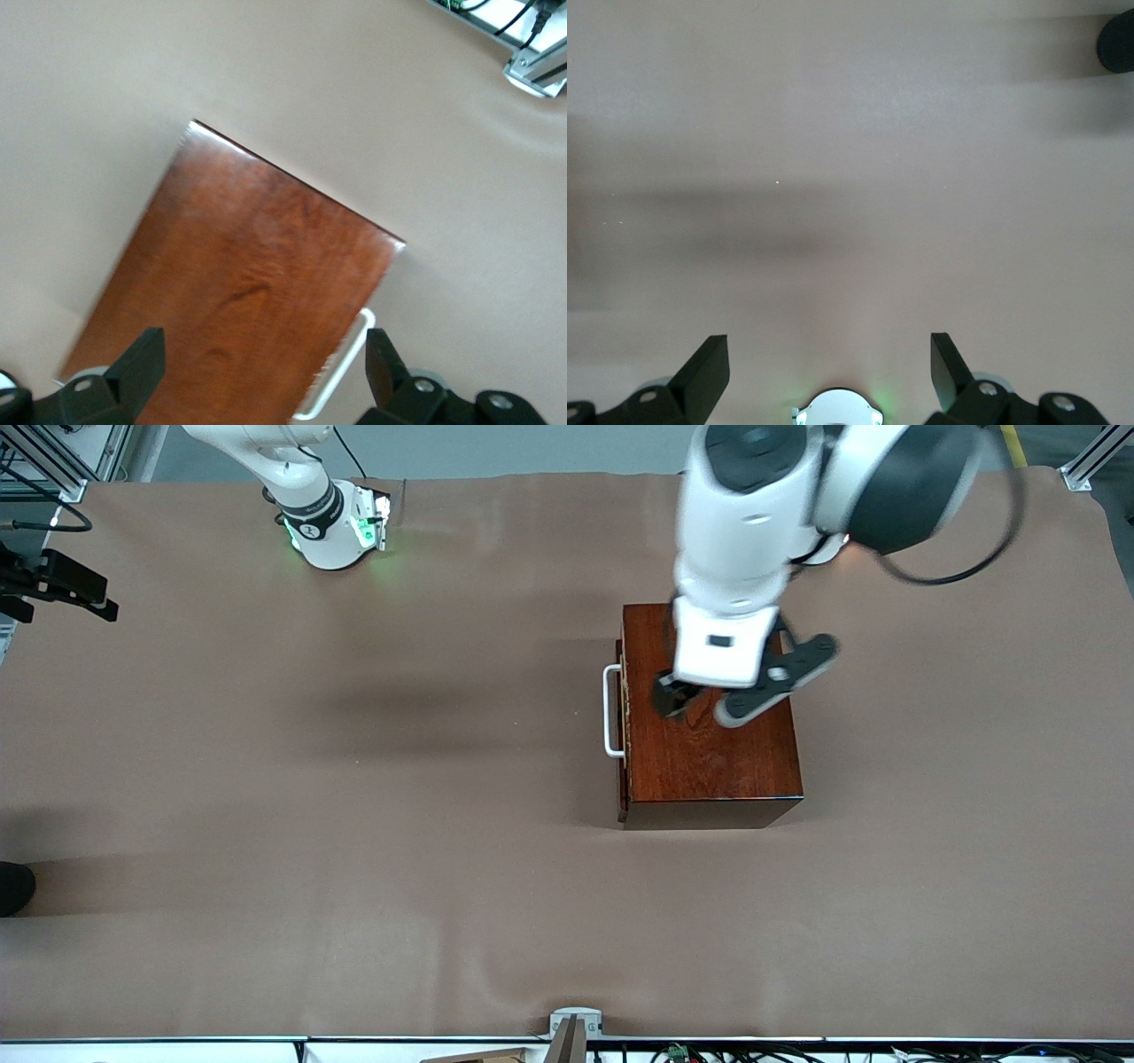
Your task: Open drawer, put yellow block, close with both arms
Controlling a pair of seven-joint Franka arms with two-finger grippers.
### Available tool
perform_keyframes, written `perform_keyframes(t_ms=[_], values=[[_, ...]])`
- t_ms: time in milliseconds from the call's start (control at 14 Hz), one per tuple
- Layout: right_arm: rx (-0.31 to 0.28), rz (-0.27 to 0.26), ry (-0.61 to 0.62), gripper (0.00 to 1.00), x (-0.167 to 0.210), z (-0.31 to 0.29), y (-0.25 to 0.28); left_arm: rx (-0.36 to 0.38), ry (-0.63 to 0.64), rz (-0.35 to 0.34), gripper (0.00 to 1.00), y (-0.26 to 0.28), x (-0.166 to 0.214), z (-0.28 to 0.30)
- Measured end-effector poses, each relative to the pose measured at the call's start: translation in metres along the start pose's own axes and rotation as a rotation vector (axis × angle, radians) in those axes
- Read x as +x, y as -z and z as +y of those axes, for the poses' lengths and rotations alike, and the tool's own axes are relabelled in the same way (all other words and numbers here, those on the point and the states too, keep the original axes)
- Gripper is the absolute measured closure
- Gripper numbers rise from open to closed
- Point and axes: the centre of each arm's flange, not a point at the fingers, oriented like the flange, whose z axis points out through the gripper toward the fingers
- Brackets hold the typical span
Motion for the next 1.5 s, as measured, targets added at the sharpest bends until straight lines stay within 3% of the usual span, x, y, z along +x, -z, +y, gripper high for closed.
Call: perform_keyframes(t_ms=[784,1140,1496], values=[[0.000,-0.001,0.000,0.00,0.000,0.000,0.000,-0.016,-0.372,-0.078,0.00,0.013,0.107,-0.201],[0.000,-0.004,0.000,0.00,0.000,0.000,0.000,-0.015,-0.389,-0.099,0.00,0.021,0.108,-0.223],[0.000,-0.006,0.000,0.00,-0.001,0.000,-0.001,-0.031,-0.503,-0.109,0.00,0.019,0.117,-0.249]])
